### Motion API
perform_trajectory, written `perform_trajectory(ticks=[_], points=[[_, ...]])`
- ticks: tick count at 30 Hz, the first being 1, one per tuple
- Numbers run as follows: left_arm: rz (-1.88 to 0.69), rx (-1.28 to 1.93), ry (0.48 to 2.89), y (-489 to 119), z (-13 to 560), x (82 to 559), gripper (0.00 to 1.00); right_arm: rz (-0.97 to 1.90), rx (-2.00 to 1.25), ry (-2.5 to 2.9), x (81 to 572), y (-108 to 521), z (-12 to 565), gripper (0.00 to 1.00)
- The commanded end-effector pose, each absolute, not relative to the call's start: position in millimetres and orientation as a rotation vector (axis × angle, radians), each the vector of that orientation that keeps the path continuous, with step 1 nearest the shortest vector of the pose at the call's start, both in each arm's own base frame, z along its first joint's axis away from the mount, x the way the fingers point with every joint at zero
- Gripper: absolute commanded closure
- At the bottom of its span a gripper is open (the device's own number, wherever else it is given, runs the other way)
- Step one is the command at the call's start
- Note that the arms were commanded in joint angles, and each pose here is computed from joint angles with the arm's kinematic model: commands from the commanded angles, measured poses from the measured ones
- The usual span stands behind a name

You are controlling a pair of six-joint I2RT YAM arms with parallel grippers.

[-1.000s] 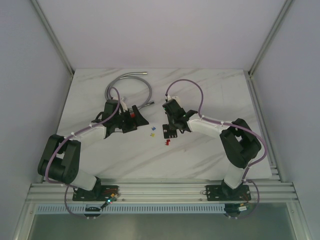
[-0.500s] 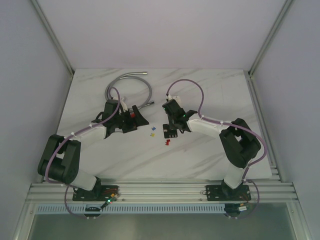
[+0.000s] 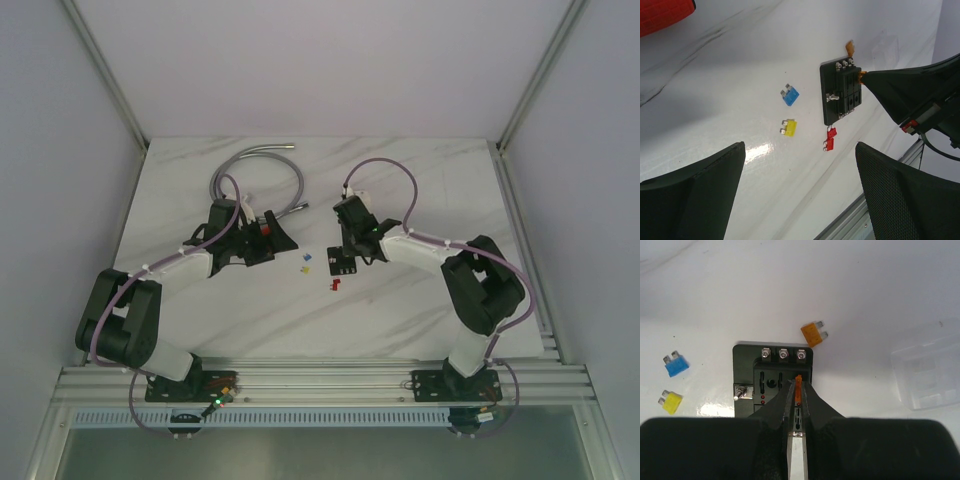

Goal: Snap on the fuse box
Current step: Install the fuse at the fuse box base.

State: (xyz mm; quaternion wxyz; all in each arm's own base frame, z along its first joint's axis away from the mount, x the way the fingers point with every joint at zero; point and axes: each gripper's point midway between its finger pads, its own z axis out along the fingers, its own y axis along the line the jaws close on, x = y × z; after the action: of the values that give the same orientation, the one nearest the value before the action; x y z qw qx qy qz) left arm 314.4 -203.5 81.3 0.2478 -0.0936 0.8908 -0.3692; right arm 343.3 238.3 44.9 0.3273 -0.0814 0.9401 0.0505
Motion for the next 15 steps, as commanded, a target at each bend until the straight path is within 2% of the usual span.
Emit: perform_trajectory(ticks=[1, 7, 15], points=[[-1.039, -0.225, 2.397, -209.4, 97.4, 316.4, 0.00, 0.176, -0.178, 2.494, 335.7, 232.8, 37.8, 0.91], [-1.037, -0.222, 2.396, -210.0, 97.7, 315.3, 0.00, 0.151, -0.184, 2.511, 334.1, 224.6, 30.9, 0.92], [-1.030, -0.221, 2.391, -210.2, 99.2, 314.5, 0.00, 0.054, -0.237, 2.601, 322.9, 213.3, 9.7, 1.00]])
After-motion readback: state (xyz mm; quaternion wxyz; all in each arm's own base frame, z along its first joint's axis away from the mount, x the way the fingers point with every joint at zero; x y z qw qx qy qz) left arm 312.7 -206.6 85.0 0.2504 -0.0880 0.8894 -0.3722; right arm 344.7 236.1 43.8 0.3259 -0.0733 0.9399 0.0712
